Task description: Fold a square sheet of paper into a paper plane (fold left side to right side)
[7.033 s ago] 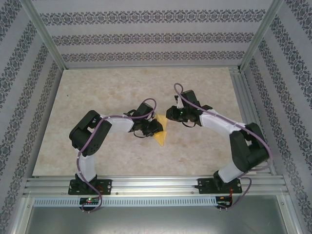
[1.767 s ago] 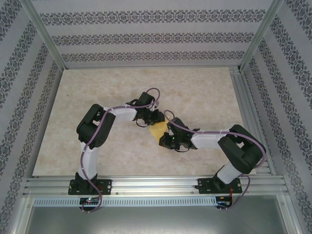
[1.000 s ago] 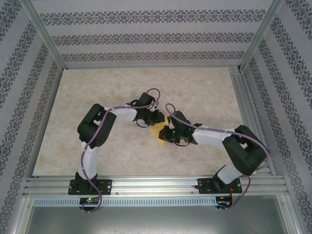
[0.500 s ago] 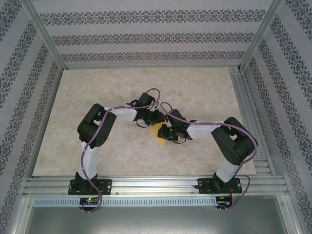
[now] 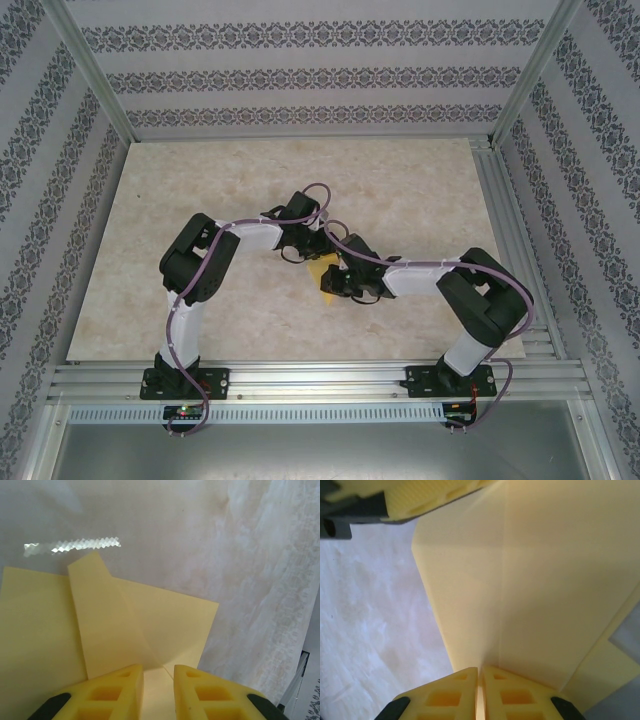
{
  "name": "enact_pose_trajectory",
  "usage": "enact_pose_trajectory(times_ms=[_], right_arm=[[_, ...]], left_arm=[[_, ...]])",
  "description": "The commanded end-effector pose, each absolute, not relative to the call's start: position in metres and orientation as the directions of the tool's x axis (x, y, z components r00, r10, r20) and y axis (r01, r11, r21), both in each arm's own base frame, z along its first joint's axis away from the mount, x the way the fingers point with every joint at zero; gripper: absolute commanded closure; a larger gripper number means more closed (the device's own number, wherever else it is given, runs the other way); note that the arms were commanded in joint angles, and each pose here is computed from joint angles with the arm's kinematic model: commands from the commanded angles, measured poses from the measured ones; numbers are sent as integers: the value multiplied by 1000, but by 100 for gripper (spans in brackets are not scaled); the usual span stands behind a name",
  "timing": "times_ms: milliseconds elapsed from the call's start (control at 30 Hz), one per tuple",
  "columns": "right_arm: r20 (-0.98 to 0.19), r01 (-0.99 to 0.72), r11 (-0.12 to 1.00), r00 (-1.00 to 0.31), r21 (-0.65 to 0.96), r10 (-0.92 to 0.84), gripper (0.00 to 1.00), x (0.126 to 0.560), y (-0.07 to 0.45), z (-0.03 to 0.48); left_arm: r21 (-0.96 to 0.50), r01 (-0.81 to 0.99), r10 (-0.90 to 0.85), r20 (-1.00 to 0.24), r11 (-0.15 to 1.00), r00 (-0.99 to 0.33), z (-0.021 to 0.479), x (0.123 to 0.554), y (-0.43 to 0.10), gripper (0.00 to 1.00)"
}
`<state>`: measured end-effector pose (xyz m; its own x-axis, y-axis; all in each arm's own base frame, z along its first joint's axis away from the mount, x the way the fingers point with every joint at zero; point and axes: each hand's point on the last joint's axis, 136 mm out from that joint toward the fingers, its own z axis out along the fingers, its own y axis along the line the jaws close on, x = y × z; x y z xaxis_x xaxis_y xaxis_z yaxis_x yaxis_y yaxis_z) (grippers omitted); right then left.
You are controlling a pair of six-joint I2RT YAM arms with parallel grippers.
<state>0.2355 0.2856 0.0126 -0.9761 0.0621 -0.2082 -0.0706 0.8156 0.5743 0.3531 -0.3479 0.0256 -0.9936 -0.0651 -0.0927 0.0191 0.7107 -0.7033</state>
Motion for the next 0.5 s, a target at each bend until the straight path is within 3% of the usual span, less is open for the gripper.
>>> enact_pose_trajectory(times_ms=[0,467], right_arm=[[-31,-4,873,-999,487,12,88,181,262,-17],[-10,-10,875,-1000,484,-7,87,156,259,-16]], left_arm=[[-653,8,-84,-110,758,-990,9,358,-338,74],[-647,7,-81,-106,763,-991,7,357,-337,75]])
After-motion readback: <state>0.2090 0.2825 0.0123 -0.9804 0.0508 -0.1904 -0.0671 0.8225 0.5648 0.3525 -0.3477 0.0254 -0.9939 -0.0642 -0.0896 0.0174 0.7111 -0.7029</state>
